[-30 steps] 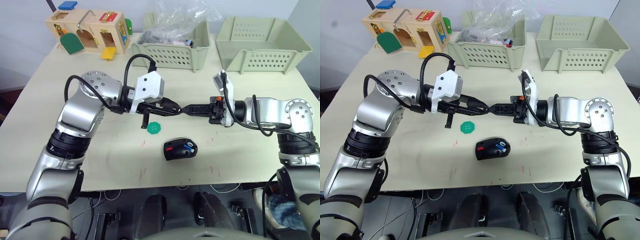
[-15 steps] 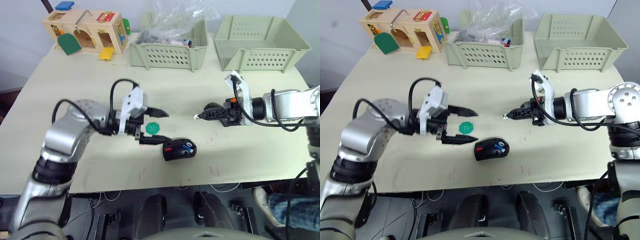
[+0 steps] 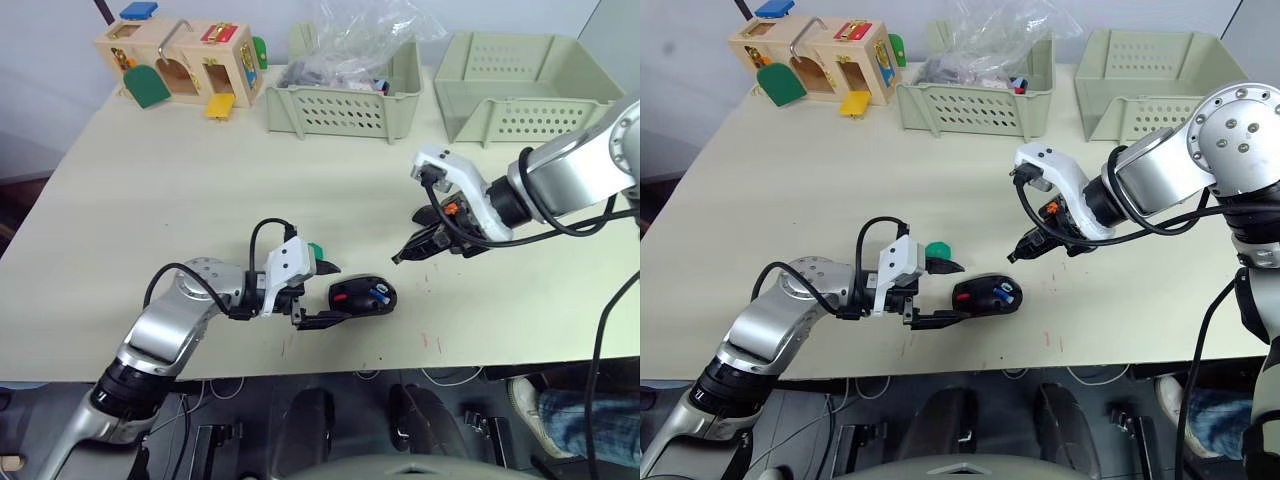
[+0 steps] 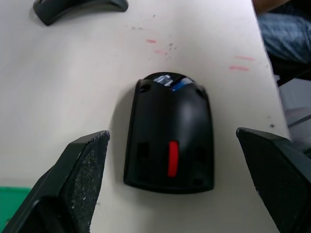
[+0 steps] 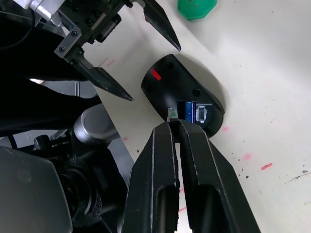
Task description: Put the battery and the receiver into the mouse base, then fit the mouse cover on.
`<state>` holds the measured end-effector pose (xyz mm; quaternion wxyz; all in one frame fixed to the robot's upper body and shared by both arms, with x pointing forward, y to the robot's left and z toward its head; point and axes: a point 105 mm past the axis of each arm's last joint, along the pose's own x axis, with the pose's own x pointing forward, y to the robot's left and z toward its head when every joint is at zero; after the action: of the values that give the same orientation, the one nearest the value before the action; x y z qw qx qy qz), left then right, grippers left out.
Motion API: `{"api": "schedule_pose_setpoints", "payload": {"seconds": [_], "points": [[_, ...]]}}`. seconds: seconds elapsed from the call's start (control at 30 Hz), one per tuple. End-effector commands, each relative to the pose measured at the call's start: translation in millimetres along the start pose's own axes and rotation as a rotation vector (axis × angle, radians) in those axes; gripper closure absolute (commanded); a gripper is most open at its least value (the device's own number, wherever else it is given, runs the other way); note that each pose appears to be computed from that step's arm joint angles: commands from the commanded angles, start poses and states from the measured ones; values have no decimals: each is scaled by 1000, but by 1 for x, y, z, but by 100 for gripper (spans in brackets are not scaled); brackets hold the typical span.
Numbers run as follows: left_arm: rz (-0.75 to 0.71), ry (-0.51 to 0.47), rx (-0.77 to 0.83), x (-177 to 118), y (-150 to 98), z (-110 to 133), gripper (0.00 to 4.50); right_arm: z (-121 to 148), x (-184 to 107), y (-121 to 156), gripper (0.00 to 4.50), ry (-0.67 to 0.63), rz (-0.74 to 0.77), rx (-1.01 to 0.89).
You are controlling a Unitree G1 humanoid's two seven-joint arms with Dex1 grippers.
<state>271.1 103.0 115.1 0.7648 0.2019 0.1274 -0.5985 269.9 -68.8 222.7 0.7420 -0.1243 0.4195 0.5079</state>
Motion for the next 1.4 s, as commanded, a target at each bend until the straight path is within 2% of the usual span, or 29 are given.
{"api": "schedule_pose_setpoints", "payload": {"seconds": [0.03, 0.33, 1.03, 1.13, 1.17, 1.23, 1.4], "points": [[-18, -1, 77, 9, 0, 6, 4, 3, -4, 4, 450, 5, -14, -55], [-55, 11, 103, 26, -2, 7, 4, 1, -1, -1, 450, 19, -15, -59], [-79, 29, 123, 35, -3, -1, 4, 2, 1, 0, 450, 20, -2, -63], [-70, 29, 120, 35, -1, -2, 83, 3, 2, 0, 450, 19, 1, -60], [-67, 27, 117, 35, -1, -2, 124, 3, 2, 0, 450, 19, 1, -60], [-65, 24, 115, 35, 0, -2, 156, 3, 3, 0, 450, 19, 1, -60], [-64, 22, 119, 35, 1, 0, 156, 3, 7, -2, 450, 26, -6, -61]]}}
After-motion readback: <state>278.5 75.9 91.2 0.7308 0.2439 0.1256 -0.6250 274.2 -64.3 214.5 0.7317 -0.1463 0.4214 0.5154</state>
